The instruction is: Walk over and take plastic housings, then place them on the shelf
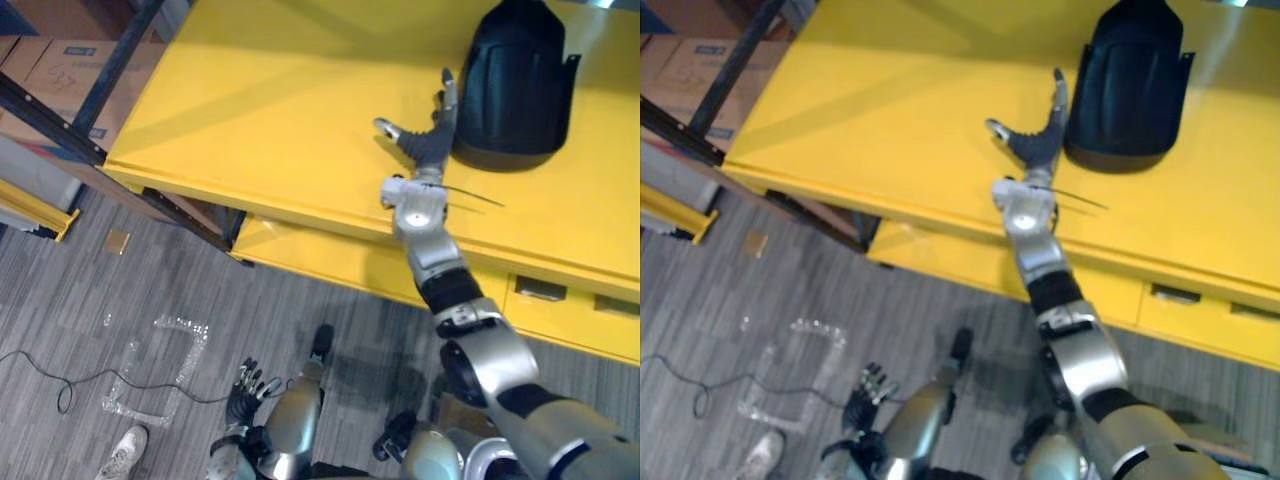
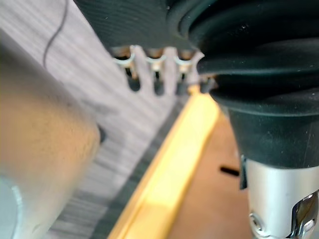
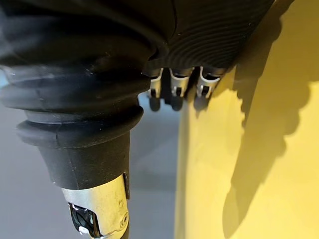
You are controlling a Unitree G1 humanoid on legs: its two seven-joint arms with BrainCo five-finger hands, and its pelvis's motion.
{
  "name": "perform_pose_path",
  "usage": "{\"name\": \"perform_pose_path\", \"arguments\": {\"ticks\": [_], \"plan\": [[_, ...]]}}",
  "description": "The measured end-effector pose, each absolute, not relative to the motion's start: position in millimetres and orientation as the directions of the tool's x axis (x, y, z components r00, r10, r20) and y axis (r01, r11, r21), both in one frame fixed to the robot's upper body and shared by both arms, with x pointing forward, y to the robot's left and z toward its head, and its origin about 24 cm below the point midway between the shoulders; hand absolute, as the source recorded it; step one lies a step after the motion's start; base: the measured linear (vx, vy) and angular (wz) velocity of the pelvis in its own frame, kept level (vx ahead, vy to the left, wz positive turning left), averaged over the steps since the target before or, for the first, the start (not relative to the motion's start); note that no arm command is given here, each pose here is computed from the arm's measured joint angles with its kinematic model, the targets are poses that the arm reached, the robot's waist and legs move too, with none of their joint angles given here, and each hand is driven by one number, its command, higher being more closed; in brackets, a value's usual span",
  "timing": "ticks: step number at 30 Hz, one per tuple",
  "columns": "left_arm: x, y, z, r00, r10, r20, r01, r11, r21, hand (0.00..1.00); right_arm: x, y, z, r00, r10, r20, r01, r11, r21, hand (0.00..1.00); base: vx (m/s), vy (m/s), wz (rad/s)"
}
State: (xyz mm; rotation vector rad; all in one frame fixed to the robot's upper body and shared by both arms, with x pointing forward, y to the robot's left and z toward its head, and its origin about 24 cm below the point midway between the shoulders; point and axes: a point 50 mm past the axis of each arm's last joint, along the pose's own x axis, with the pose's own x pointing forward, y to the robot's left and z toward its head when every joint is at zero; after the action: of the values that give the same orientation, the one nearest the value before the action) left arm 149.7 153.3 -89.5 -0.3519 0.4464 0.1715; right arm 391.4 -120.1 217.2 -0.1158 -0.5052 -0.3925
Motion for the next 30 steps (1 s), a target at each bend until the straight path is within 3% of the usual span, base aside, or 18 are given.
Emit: {"name": "perform_pose_path", "arguments": {"ticks": [7, 14, 20, 24, 28, 30], "plan": [[152.2, 152.0, -90.9, 0.890, 0.063, -0.452, -0.211, 0.935, -0.284, 0.00, 393.2, -133.9, 217.8, 0.793, -0.347, 0.500, 0.414, 0.910, -0.024, 0.00, -0.01, -0.005, -0.01], [152.5, 151.7, -91.4, 0.888, 0.052, -0.456, -0.200, 0.938, -0.282, 0.00, 396.3, -129.5, 220.6, 0.854, -0.094, 0.511, 0.178, 0.977, -0.117, 0.00, 0.00, 0.000, 0.00], [154.2, 149.6, -90.8, 0.887, 0.039, -0.459, -0.189, 0.940, -0.285, 0.00, 397.9, -116.5, 233.7, 0.857, 0.041, 0.514, 0.042, 0.988, -0.150, 0.00, 0.00, 0.000, 0.00], [155.5, 148.6, -89.2, 0.890, 0.033, -0.454, -0.182, 0.940, -0.289, 0.00, 396.4, -118.7, 258.6, 0.807, 0.057, 0.588, 0.052, 0.984, -0.168, 0.00, -0.01, -0.013, 0.02], [155.7, 149.1, -89.0, 0.891, 0.033, -0.453, -0.181, 0.941, -0.287, 0.00, 390.8, -125.2, 278.1, 0.729, 0.060, 0.682, 0.175, 0.947, -0.270, 0.00, -0.02, -0.023, 0.08], [155.7, 150.8, -88.9, 0.891, 0.033, -0.453, -0.179, 0.943, -0.282, 0.00, 378.7, -125.7, 297.6, 0.630, 0.085, 0.772, 0.286, 0.899, -0.333, 0.00, -0.01, -0.009, -0.02]]}}
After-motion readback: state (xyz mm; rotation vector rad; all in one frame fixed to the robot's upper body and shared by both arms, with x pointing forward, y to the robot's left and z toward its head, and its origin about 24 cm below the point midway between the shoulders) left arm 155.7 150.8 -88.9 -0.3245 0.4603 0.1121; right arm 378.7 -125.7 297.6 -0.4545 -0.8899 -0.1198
